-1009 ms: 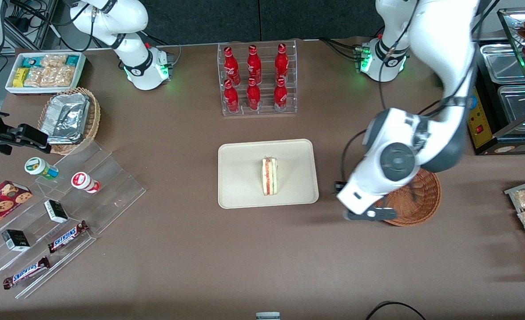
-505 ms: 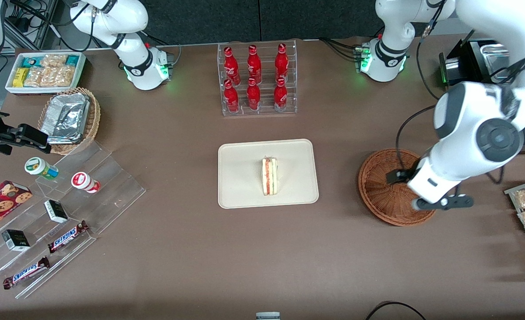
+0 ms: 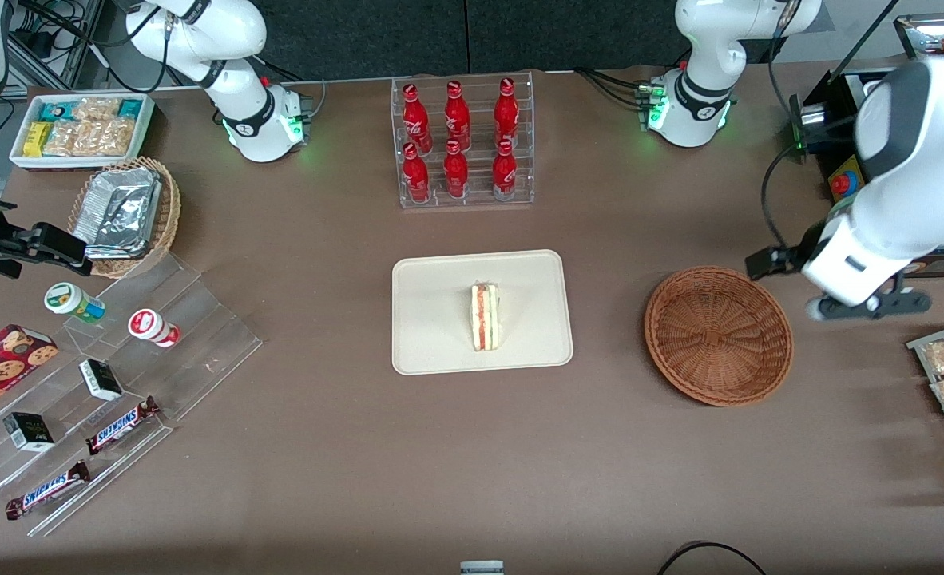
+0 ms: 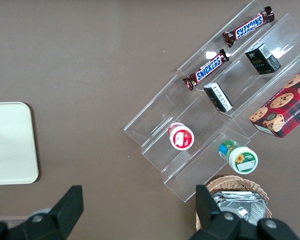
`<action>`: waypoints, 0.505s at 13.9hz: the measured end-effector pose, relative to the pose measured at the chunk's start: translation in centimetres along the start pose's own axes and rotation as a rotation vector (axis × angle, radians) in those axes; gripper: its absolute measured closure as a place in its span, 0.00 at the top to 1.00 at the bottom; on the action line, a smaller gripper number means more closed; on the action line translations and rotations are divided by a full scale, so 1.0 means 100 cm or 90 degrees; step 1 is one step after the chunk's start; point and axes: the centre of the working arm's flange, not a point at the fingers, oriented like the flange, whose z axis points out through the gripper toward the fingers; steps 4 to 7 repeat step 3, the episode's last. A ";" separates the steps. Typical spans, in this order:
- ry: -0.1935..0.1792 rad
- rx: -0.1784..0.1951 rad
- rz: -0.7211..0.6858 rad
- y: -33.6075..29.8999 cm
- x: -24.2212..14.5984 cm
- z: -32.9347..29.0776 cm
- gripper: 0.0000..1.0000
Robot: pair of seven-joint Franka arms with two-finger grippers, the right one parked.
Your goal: Place sandwich from basket to tray
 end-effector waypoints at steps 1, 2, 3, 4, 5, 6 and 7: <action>0.006 0.000 -0.003 -0.003 -0.011 -0.014 1.00; 0.014 0.001 -0.005 -0.006 -0.023 -0.028 1.00; 0.021 0.001 -0.008 -0.010 -0.032 -0.039 1.00; 0.021 0.001 -0.008 -0.010 -0.032 -0.039 1.00; 0.021 0.001 -0.008 -0.010 -0.032 -0.039 1.00; 0.021 0.001 -0.008 -0.010 -0.032 -0.039 1.00; 0.021 0.001 -0.008 -0.010 -0.032 -0.039 1.00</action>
